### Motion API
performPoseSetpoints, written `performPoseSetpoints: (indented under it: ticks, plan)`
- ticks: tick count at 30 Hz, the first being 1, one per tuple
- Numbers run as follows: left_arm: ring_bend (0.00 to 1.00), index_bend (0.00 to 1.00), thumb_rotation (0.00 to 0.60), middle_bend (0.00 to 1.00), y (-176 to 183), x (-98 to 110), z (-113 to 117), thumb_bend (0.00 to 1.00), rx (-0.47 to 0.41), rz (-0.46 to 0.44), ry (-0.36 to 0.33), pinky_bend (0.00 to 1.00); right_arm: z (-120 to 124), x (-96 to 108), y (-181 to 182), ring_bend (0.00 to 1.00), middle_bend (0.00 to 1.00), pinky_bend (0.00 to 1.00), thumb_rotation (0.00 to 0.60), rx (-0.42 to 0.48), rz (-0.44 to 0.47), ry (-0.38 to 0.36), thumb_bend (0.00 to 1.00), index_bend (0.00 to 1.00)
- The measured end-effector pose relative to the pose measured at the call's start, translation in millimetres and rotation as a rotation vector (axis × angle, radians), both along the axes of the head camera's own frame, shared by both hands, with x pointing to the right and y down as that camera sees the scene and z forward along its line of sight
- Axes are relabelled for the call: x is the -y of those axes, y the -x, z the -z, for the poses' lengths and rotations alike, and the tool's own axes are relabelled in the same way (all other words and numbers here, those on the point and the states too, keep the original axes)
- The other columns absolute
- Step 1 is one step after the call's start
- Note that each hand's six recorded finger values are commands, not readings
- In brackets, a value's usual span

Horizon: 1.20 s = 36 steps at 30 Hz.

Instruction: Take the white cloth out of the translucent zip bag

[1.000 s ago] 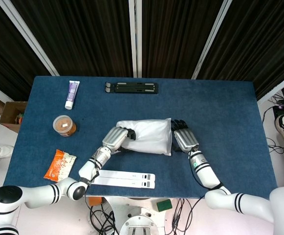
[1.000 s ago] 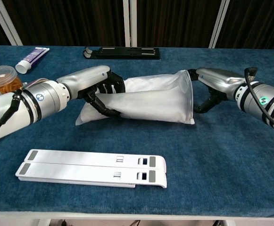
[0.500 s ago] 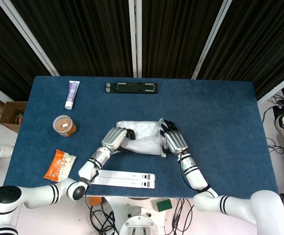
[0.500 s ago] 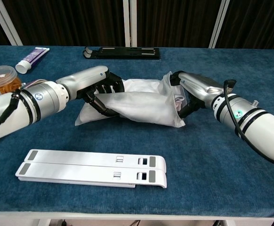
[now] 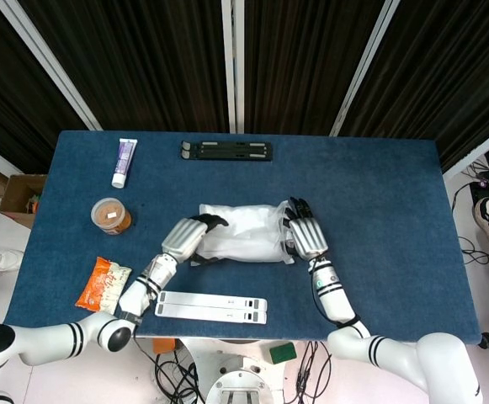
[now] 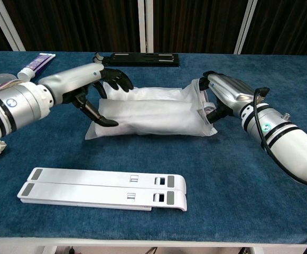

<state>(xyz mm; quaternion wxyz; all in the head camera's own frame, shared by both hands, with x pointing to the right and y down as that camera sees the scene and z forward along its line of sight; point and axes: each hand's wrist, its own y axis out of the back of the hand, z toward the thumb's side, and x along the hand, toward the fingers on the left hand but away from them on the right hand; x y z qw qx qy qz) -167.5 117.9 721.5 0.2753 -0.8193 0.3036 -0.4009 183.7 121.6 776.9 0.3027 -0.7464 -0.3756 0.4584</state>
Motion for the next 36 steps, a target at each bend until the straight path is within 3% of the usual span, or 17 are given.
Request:
performPoseSetpoints:
  ticks: [5,9,17,23,32,36]
  plan:
    - [0.18,0.27,0.6,0.21,32.8,3.4,14.8,0.14,0.052,0.006,-0.131,0.29,-3.4,7.3,-9.7,0.0,0.28,0.0,0.6,0.006,-0.016,0.017,0.42,0.8]
    - [0.16,0.33,0.6,0.21,48.0,8.1,11.6,0.17,0.079,0.032,-0.138,0.28,-6.4,6.3,-13.0,0.0,0.28,0.0,0.6,0.0,0.001,0.032,0.42,0.8]
    - [0.12,0.36,0.6,0.18,56.9,52.4,-9.4,0.22,0.008,0.247,0.051,0.28,-5.9,2.0,-10.5,0.0,0.28,0.0,0.6,-0.016,0.046,-0.004,0.42,0.8]
    - [0.09,0.35,0.6,0.16,51.7,77.1,-22.4,0.22,-0.001,0.341,0.173,0.27,-4.6,1.2,-9.6,0.0,0.28,0.0,0.6,-0.024,0.068,-0.031,0.42,0.8]
    - [0.09,0.39,0.599,0.16,29.9,85.4,-36.1,0.22,0.013,0.372,0.321,0.27,-3.9,0.2,-9.1,0.0,0.28,0.0,0.6,-0.018,0.077,-0.048,0.43,0.8]
    - [0.09,0.4,0.591,0.16,21.1,85.3,-38.3,0.22,0.045,0.344,0.339,0.27,-3.5,0.6,-9.6,0.0,0.28,0.0,0.6,-0.012,0.074,-0.051,0.43,0.8]
